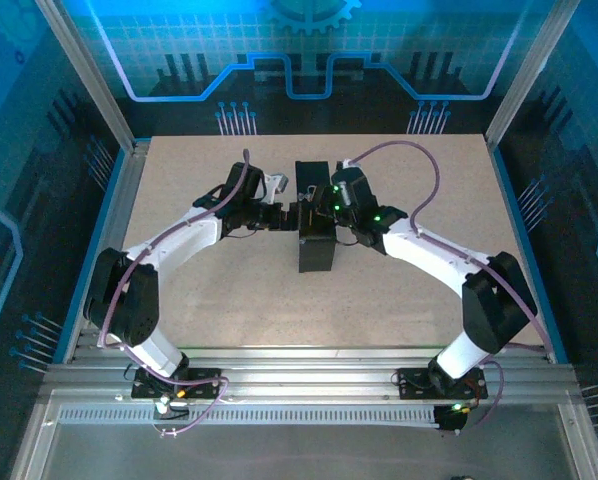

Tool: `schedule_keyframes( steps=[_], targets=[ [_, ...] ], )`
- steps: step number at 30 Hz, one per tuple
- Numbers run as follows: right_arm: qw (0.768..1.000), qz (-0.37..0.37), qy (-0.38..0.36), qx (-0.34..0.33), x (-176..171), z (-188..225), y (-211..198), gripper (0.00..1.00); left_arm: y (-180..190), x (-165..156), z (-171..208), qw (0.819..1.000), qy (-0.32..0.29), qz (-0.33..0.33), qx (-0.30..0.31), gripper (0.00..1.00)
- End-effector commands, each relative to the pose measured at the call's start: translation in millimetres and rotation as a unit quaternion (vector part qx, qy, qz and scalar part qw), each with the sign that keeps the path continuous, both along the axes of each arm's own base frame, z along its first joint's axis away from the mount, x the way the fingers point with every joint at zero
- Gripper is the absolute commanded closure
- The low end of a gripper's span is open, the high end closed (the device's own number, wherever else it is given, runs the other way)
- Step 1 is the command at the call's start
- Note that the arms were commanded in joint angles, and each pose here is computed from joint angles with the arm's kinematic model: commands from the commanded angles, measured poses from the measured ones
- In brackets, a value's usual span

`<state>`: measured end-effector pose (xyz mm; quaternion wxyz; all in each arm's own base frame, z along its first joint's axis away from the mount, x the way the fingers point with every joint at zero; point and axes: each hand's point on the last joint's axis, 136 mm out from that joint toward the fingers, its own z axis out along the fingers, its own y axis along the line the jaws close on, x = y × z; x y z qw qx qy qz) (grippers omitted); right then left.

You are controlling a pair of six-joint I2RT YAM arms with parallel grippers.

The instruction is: Unlock the padlock with the key

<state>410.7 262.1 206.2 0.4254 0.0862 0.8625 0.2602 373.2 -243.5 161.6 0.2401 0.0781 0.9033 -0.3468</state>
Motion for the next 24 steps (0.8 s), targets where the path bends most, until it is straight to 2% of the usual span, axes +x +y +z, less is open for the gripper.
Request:
schedule_keyframes(
  steps=[1, 7, 15, 24],
  targets=[
    [1.000, -0.006, -0.027, 0.007, 11.0, 12.2, 9.5, 1.00, 8.3, -30.4, -41.7, 0.997, 0.057, -0.024, 0.050, 0.01],
    [0.999, -0.022, -0.036, 0.015, 19.1, 15.5, 4.6, 1.00, 10.0, -26.5, -37.5, 0.997, 0.053, -0.018, 0.051, 0.01],
    [0.997, -0.047, -0.060, 0.034, 32.9, 43.0, -32.3, 1.00, 1.3, -7.9, -2.0, 0.999, 0.031, -0.022, 0.005, 0.01],
    [0.992, -0.119, -0.027, 0.029, 28.9, 13.0, -127.7, 1.00, -8.4, 17.8, 40.1, 0.999, 0.001, -0.022, -0.036, 0.01]
  ],
)
